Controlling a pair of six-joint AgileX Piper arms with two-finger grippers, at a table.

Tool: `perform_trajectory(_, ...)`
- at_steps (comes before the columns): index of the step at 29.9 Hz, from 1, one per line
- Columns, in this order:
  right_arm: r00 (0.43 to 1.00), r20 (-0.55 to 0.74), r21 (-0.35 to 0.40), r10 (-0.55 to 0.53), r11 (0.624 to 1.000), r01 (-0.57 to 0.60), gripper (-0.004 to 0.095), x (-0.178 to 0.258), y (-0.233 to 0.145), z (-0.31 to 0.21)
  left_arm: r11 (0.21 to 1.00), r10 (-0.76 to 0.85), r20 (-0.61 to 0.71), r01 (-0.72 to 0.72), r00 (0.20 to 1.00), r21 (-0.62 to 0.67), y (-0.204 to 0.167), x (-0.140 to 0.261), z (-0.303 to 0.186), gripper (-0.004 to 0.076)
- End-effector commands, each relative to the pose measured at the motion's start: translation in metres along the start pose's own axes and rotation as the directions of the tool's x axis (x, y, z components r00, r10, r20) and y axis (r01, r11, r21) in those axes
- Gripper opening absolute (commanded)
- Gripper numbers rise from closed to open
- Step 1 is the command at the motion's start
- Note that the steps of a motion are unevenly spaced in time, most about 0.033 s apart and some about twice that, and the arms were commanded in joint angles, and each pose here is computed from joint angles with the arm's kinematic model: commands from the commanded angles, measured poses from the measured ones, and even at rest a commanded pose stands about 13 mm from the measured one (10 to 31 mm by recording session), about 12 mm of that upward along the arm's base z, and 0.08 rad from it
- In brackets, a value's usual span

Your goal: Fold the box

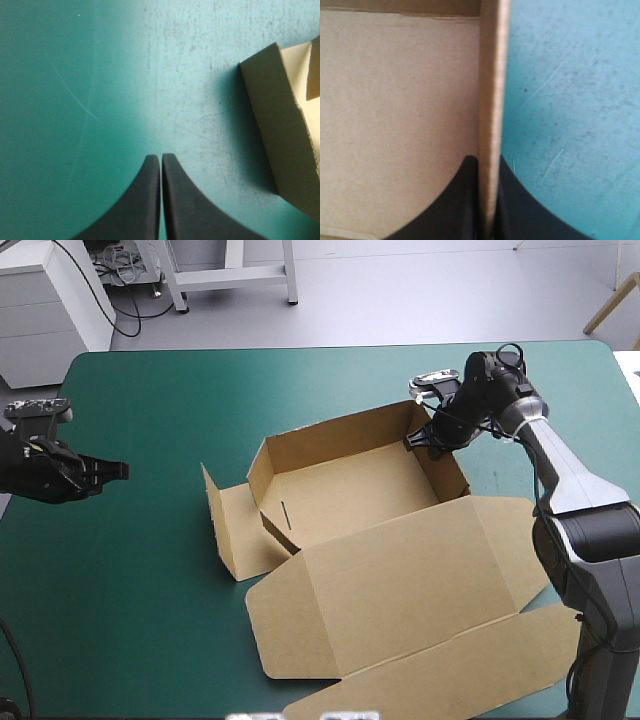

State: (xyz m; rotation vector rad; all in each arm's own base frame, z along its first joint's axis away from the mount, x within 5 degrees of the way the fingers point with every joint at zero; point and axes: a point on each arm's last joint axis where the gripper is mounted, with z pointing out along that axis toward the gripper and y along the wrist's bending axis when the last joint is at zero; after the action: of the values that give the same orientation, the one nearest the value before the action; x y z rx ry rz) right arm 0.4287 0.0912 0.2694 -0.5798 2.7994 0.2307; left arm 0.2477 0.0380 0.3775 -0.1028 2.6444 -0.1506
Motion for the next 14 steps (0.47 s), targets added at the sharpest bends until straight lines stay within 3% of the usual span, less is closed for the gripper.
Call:
perform_trajectory(1,0.997,0.082,0.005,-0.005,1.0,0.004,-0.0014,-0.004,0.005,-0.029,1.0,0.001,0.079,-0.002,0.997,0.014,-0.005,-0.005,-0.015,-0.0003)
perform_trajectory(3,0.996,0.088,0.005,0.014,1.0,-0.014,-0.0014,-0.003,0.006,-0.032,1.0,0.006,0.074,-0.006,0.997,-0.002,-0.003,-0.006,-0.013,0.0005)
perform_trajectory(6,0.994,0.109,0.009,0.014,1.0,-0.015,-0.0014,-0.002,0.008,-0.041,1.0,0.005,0.054,-0.005,0.999,-0.004,-0.001,-0.007,-0.007,0.0078)
perform_trajectory(14,0.975,0.22,0.001,0.042,0.999,-0.043,-0.0014,0.006,0.005,-0.09,0.999,-0.021,0.021,0.02,1.0,0.05,-0.003,-0.011,0.004,0.0581)
